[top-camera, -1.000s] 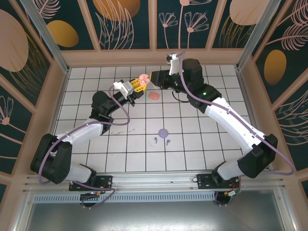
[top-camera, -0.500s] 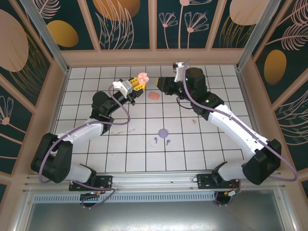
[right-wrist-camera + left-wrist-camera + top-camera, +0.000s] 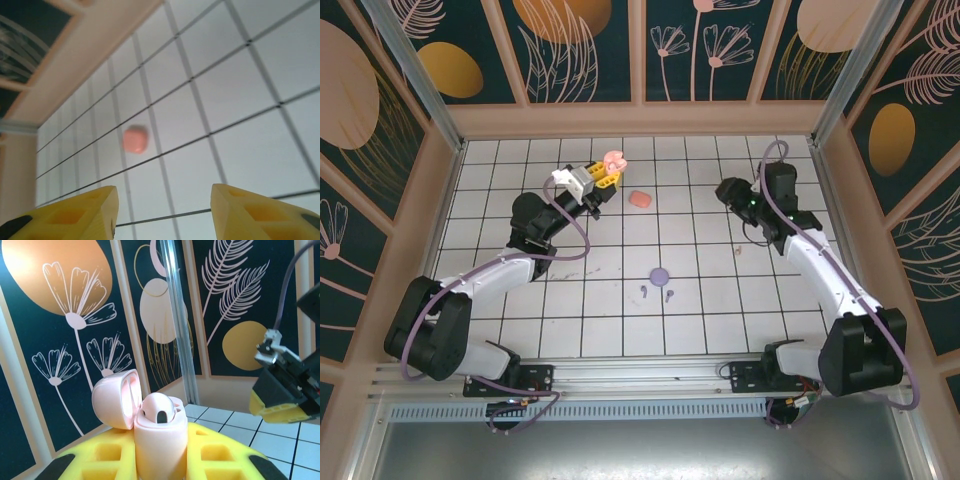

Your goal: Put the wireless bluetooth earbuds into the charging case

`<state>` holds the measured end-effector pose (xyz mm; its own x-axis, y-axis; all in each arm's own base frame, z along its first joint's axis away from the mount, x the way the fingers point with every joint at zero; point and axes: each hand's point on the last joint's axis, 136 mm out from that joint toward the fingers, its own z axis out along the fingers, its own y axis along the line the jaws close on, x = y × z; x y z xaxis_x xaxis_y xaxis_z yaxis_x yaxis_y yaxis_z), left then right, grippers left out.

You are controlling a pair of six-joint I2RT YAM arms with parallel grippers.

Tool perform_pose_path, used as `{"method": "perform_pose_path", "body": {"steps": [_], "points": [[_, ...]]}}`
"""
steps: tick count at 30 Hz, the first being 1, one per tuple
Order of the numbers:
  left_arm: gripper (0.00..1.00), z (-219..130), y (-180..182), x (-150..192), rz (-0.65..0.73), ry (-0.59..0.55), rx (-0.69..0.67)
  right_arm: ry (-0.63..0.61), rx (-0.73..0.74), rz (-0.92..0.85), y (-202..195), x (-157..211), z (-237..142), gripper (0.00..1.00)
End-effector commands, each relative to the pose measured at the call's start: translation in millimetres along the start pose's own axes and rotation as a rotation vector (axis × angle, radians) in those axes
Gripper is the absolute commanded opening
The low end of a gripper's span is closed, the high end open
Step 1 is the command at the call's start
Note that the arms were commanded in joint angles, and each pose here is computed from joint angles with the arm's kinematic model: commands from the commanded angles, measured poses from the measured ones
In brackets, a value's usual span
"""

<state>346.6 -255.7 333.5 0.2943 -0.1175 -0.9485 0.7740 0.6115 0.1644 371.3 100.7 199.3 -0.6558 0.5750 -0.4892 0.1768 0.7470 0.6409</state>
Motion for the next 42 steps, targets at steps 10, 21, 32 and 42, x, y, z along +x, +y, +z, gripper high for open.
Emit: {"method": "perform_pose_path", "body": {"steps": [10,21,32,42], "points": [[0.00,5.0,-3.8,-4.6,-0.032,-0.067,0.027,0.075,0.353,0.143,-128.3,52.3,28.8,0.55],[0.00,8.0,-2.1,-0.8,-0.051,-0.073,0.027,0.141,0.341,0.175,-139.6,68.6,57.3,0.56],[0.00,11.7,-0.6,0.6,-0.057,-0.075,0.026,0.223,0.252,0.205,-118.4,86.0,76.2,0.54],[0.00,11.5,-0.6,-3.6,-0.062,-0.081,0.026,0.217,0.053,0.053,-51.3,72.3,77.9,0.49]]}}
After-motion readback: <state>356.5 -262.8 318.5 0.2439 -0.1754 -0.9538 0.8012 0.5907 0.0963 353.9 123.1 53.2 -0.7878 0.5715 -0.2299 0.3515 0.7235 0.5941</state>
